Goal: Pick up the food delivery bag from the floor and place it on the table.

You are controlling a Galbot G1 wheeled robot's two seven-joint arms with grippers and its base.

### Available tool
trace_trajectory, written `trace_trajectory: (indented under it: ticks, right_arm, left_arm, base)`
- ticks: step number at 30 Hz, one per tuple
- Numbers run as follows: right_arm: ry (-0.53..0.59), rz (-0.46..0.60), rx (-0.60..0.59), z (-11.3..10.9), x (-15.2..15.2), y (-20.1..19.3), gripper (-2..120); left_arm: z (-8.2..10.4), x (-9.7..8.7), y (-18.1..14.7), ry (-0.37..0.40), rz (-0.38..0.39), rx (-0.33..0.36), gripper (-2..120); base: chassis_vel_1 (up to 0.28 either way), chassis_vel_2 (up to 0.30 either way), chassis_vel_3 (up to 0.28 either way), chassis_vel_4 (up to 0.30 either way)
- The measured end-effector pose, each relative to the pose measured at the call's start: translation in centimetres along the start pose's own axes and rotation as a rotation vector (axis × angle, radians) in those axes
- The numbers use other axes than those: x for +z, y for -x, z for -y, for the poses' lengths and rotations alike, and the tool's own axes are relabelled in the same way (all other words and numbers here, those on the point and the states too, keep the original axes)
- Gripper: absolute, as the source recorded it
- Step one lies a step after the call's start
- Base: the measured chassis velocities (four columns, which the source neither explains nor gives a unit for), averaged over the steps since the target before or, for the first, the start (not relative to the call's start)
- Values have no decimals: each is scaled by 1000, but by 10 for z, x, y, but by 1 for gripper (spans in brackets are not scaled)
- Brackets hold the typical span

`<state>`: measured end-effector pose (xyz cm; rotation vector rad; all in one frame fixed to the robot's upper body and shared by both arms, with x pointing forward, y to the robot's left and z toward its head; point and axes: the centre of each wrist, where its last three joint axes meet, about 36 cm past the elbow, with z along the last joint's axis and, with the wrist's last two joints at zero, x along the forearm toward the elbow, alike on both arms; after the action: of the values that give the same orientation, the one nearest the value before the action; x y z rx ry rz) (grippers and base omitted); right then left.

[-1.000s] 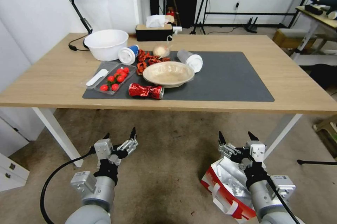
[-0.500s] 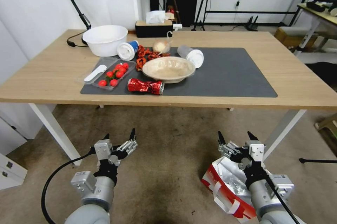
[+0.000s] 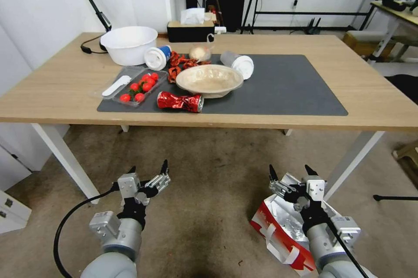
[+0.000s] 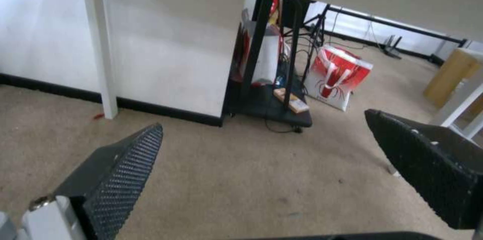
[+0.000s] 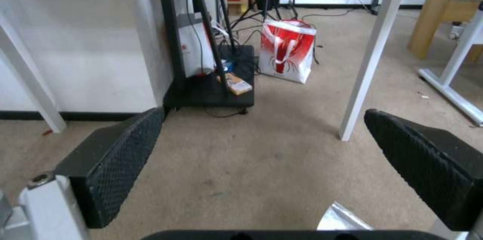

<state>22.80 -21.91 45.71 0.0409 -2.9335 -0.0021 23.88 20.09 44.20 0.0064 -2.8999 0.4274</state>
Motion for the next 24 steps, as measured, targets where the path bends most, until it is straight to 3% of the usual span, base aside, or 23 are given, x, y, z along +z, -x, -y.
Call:
trace_trajectory:
  ticks: [24]
  right_arm:
    - [-8,2,-14,-1,-2,-3,100]
  left_arm:
    - [1,-1,-4,-6,12,-6,100]
  base:
    - [0,0,0,0]
